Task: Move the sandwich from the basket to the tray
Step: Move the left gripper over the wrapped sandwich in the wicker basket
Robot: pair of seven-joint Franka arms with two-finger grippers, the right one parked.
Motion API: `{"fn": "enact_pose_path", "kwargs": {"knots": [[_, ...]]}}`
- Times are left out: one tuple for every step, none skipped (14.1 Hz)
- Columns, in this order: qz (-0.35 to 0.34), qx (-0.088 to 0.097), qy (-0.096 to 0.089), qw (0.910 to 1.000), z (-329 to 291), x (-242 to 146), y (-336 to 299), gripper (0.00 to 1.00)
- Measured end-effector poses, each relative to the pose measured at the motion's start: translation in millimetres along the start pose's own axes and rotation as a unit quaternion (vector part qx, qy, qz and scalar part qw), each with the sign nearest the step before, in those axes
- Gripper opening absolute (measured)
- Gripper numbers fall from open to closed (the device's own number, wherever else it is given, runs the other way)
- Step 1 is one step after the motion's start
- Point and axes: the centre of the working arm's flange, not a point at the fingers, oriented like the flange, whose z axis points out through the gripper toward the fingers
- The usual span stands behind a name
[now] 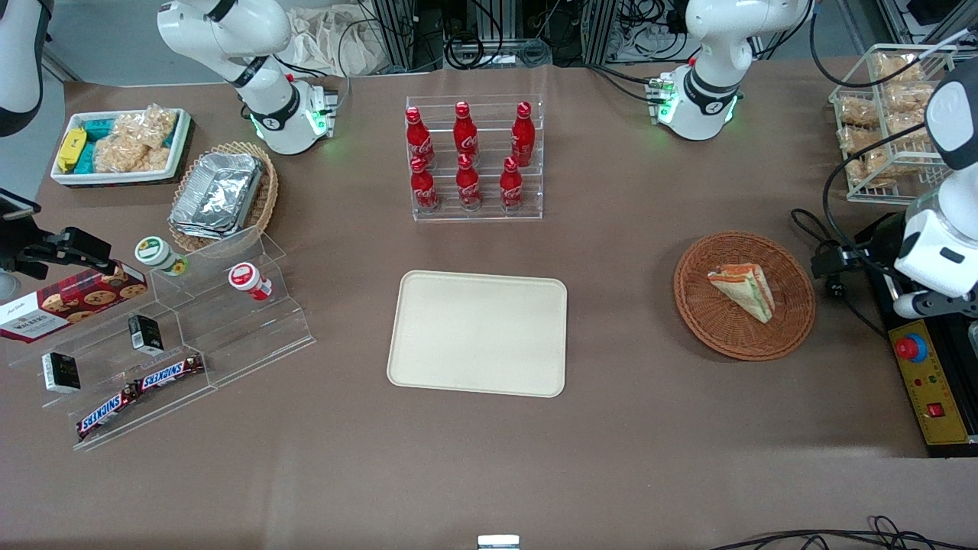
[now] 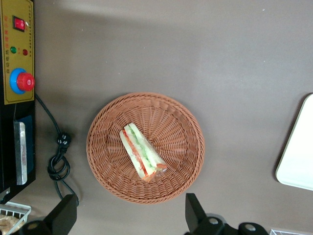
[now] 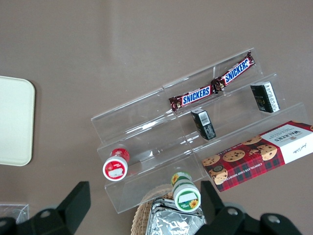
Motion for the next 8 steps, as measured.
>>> {"fn": "enact_pose_path", "kwargs": {"knots": [[0.001, 0.000, -0.003, 1.0000, 2.4, 2.1, 1.0, 1.00], [0.002, 0.000, -0.007, 1.0000, 5.6, 2.5, 2.2, 1.00], [0.003, 0.000, -0.010, 0.9999, 8.3, 3.1, 3.1, 1.00], [0.003, -0.001, -0.012, 0.9999, 11.1, 4.0, 3.3, 1.00], [0.001, -0.001, -0.016, 0.9999, 14.2, 4.8, 3.0, 1.00], [-0.004, -0.001, -0.022, 0.9998, 18.5, 5.5, 2.4, 1.00], [-0.014, 0.000, -0.029, 0.9995, 24.7, 6.1, 2.0, 1.00], [-0.033, 0.001, -0.037, 0.9988, 33.1, 6.4, 2.1, 1.00]]}}
